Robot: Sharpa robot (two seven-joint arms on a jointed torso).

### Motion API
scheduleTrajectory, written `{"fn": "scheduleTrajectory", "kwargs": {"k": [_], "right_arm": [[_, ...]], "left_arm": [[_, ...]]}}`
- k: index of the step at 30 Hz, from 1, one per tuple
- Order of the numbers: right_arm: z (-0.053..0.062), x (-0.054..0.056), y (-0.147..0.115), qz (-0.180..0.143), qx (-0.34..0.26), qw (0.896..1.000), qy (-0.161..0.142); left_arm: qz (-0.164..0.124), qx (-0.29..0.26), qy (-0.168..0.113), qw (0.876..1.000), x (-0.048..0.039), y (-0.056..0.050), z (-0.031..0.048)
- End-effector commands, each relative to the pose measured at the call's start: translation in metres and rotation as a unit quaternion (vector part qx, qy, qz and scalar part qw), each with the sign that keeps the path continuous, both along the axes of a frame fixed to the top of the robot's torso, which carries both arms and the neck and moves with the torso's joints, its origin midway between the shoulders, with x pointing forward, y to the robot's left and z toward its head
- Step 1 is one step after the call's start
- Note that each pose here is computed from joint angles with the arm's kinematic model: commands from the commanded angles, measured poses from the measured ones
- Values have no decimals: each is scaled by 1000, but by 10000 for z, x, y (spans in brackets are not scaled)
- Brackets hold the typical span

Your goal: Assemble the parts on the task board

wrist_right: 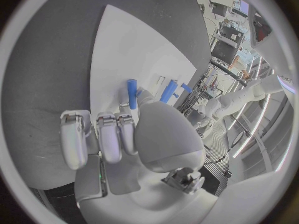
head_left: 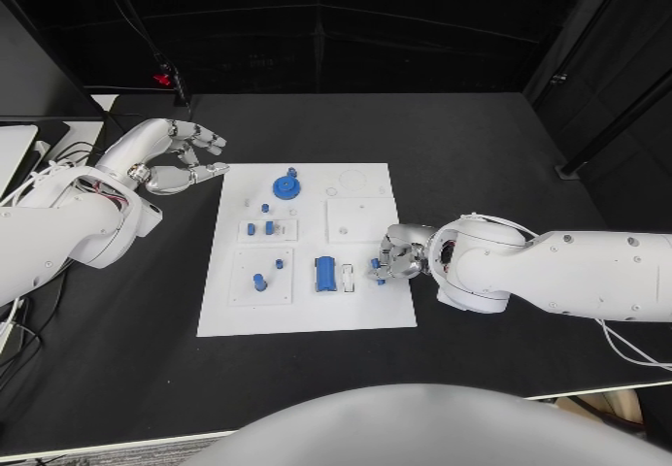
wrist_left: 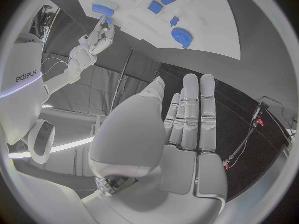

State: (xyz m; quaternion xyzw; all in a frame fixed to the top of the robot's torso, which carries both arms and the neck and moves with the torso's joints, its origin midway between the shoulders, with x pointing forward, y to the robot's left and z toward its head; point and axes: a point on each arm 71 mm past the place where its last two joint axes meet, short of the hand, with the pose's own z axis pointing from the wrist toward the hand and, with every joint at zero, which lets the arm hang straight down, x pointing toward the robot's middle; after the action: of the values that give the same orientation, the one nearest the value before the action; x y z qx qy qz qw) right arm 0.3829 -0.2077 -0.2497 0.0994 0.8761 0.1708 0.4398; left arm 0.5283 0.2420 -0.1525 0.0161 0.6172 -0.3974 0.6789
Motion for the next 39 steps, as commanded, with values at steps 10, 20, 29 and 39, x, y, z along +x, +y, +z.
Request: {"fn": "scheduleTrajectory", "kwargs": {"k": [10,20,29,39], "right_arm": [[65,-58,-41,-31,115,993,-20],[67,-114,-22,-44,188,981,24],[28,-107,36,-57,258,961,77],[-51,-70,83,-71,263,955,119]], "left_arm": [[1,-2,4,1000,4,2,7],[1,-1,5,1000,9,4,4],[2,0,8,1000,13,1,0],[1,0,10,1000,14,-8,-3]]}}
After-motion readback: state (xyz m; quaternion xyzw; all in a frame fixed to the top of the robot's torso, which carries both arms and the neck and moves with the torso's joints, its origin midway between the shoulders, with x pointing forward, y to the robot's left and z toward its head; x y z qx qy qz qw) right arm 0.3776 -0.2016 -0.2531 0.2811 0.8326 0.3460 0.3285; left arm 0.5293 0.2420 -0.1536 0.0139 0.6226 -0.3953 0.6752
